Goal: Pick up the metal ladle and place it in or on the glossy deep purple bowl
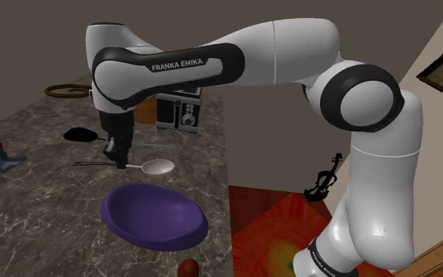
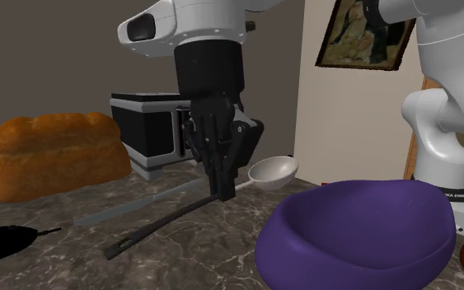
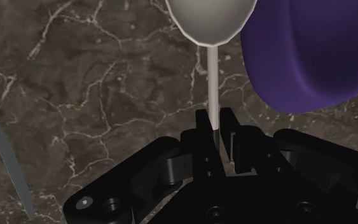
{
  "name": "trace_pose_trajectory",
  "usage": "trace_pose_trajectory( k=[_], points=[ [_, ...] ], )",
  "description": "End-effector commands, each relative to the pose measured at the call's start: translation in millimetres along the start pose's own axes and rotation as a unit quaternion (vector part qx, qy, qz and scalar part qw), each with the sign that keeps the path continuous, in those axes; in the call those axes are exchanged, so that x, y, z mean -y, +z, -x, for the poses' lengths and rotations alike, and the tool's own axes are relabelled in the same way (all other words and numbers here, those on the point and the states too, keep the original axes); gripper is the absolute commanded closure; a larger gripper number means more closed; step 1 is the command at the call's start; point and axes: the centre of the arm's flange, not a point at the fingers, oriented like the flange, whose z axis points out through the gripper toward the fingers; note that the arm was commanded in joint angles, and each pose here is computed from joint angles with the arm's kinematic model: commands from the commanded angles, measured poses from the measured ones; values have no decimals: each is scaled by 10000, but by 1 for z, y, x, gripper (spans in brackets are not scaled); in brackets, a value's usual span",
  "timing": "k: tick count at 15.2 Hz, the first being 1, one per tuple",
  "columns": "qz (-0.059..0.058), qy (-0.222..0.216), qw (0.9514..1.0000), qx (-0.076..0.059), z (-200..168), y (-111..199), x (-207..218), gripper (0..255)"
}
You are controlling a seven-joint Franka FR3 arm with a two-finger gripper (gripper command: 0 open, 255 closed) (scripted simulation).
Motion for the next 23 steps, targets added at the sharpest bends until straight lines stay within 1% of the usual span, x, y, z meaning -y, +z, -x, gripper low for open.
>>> trace_pose_trajectory(
  k=[1,15,23],
  points=[
    [0,0,10000,2,0,-9,1,255],
    [0,0,10000,2,2,-80,9,255],
    [0,0,10000,2,85,-79,74,255]
  ],
)
